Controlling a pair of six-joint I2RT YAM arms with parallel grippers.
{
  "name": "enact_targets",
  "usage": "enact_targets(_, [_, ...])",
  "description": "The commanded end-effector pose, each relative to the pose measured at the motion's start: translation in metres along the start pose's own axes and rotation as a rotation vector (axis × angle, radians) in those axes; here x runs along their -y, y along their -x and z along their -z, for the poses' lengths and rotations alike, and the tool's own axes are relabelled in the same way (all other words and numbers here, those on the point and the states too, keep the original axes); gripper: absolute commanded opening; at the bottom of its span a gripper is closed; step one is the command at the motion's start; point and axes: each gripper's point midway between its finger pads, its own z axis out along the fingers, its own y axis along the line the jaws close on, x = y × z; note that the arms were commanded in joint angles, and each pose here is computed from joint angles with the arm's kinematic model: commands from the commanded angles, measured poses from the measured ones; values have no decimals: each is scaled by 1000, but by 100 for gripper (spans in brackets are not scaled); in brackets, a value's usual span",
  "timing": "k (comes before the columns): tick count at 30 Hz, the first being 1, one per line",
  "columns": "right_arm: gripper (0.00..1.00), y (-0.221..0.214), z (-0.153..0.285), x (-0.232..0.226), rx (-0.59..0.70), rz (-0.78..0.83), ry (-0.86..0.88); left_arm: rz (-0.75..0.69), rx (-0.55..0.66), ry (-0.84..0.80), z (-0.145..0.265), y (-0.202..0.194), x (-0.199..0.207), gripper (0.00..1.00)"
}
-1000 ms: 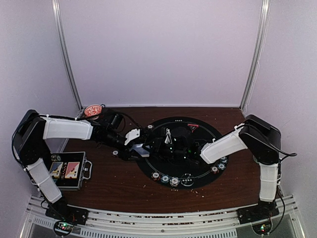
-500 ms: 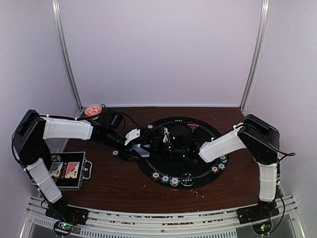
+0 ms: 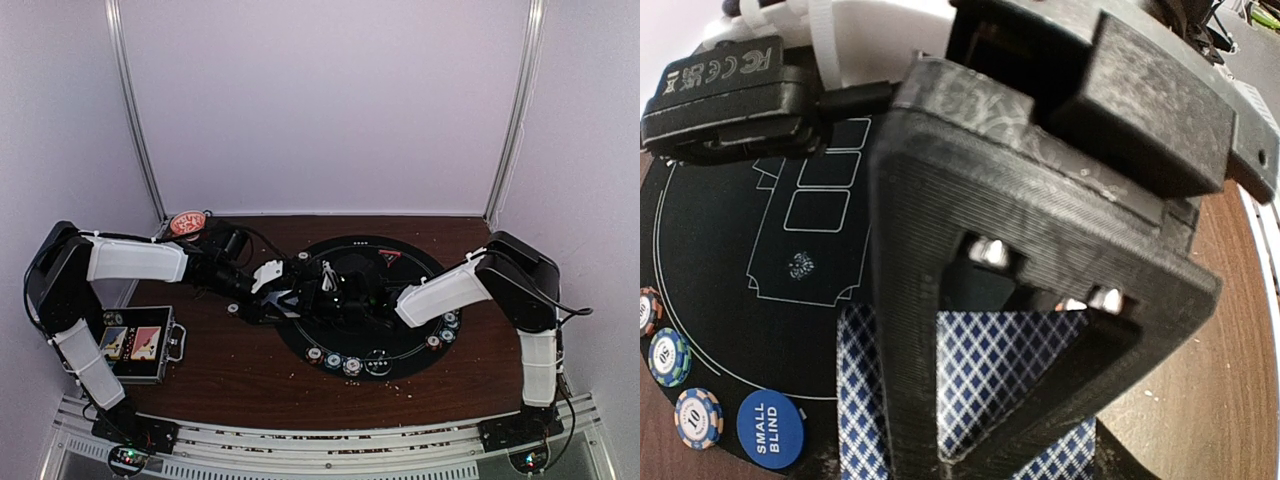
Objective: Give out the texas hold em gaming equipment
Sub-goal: Pick up the poker card from the face-down deck piles.
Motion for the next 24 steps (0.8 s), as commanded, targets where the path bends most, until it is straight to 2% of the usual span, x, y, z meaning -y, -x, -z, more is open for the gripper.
enact_targets(1, [31,3,5,16,14,3,-65,-45,59,6,9,19,2,60])
enact_targets(4, [27,7,11,19,27,-2,-72,-47,60,5,9,19,3,60])
enact_targets(10, [27,12,20,25,44,-3,-88,-46,58,1,9,18,3,60])
enact_targets(17, [33,13,26,24,43,12,-99,-47,58,2,8,18,3,60])
enact_targets(24, [33,12,32,22,47,16,-96,-45,55,4,8,17,3,59])
